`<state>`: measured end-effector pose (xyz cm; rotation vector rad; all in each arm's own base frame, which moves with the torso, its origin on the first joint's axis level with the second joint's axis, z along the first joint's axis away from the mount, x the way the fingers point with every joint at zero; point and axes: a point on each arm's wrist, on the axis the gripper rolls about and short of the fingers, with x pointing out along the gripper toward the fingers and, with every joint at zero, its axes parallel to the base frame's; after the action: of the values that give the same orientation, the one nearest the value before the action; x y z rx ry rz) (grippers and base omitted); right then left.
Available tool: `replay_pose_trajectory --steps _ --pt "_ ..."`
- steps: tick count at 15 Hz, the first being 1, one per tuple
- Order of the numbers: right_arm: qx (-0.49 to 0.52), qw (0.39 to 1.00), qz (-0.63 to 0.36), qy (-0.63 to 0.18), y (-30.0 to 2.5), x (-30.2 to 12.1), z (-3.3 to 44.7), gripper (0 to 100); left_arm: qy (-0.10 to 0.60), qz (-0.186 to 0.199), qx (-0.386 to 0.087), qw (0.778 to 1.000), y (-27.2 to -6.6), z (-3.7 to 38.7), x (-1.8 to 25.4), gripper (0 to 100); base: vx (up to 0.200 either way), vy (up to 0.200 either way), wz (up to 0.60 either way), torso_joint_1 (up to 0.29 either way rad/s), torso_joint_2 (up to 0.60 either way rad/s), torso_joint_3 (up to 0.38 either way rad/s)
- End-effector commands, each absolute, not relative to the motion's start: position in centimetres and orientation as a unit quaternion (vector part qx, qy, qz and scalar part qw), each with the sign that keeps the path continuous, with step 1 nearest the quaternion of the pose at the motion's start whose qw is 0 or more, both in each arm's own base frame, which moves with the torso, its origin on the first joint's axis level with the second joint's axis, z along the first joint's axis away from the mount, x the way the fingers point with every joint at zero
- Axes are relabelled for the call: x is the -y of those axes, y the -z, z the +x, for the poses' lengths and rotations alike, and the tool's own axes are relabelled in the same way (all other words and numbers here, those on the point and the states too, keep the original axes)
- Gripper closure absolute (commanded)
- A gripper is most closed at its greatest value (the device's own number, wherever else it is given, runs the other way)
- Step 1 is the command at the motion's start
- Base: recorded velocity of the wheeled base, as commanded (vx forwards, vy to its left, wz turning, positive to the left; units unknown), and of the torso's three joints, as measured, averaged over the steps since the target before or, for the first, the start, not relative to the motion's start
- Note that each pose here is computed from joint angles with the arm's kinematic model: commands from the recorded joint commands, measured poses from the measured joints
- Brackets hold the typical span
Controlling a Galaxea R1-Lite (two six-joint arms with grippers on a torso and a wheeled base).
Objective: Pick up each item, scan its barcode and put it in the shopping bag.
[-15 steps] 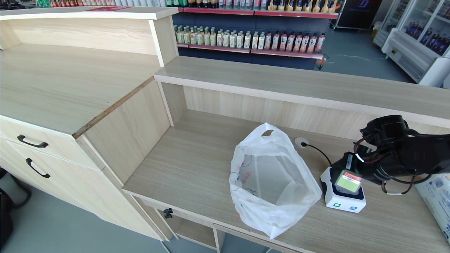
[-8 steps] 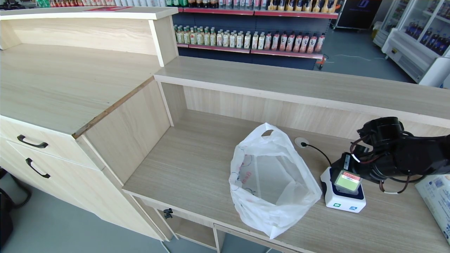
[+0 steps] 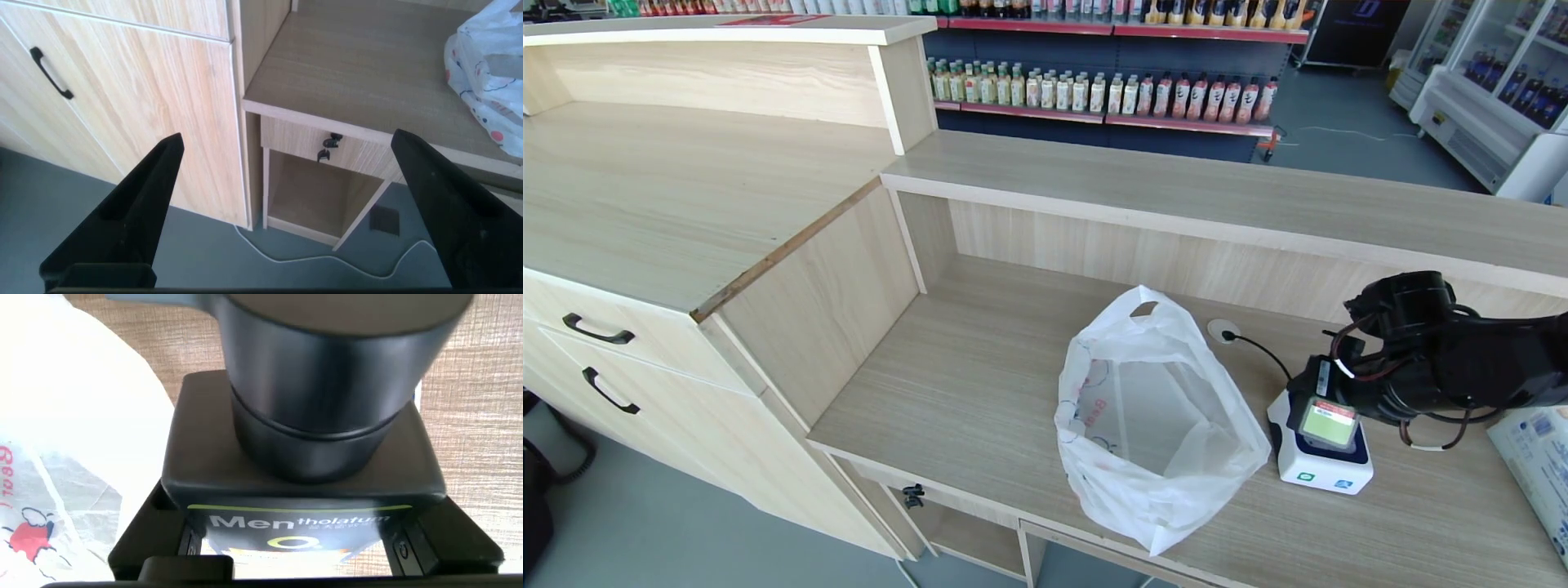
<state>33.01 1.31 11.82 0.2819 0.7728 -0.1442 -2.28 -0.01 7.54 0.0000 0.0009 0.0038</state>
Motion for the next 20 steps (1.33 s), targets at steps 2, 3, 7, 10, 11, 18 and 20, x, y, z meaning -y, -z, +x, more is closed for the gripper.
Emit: replay_pose_trajectory --steps 2,3,7,10,11,18,20 --pt "-0.305 0.945 0.117 0.026 -15.9 -1.7 31.7 100 -0.001 0.0 -0.001 1.0 -7.5 -2.3 0.0 0 0.0 0.0 0.0 0.0 0.0 0.0" --pt "-0.286 0.952 0.104 0.005 -16.9 -2.1 31.3 100 -0.001 0.0 0.0 1.0 -7.5 -2.3 0.0 0 0.0 0.0 0.0 0.0 0.0 0.0" --pt "-0.228 0.972 0.04 -0.048 -19.4 -4.0 28.6 100 -0.002 0.0 0.0 1.0 -7.5 -2.3 0.0 0 0.0 0.0 0.0 0.0 0.0 0.0" --pt "-0.165 0.983 -0.056 -0.066 -20.5 -3.8 25.6 100 -0.002 0.0 -0.001 1.0 -7.5 -2.3 0.0 0 0.0 0.0 0.0 0.0 0.0 0.0" --pt "-0.146 0.982 -0.092 -0.07 -20.9 -3.6 24.5 100 -0.002 0.0 0.0 1.0 -7.5 -2.3 0.0 0 0.0 0.0 0.0 0.0 0.0 0.0" --pt "-0.118 0.98 -0.131 -0.091 -21.2 -4.0 23.2 100 -0.002 0.0 -0.001 1.0 -7.5 -2.3 0.0 0 0.0 0.0 0.26 0.001 0.0 0.002" --pt "-0.12 0.979 -0.135 -0.093 -20.9 -4.1 23.2 100 -0.002 0.0 -0.001 1.0 -7.5 -2.3 0.0 0 0.0 0.0 0.6 0.0 0.0 0.002"
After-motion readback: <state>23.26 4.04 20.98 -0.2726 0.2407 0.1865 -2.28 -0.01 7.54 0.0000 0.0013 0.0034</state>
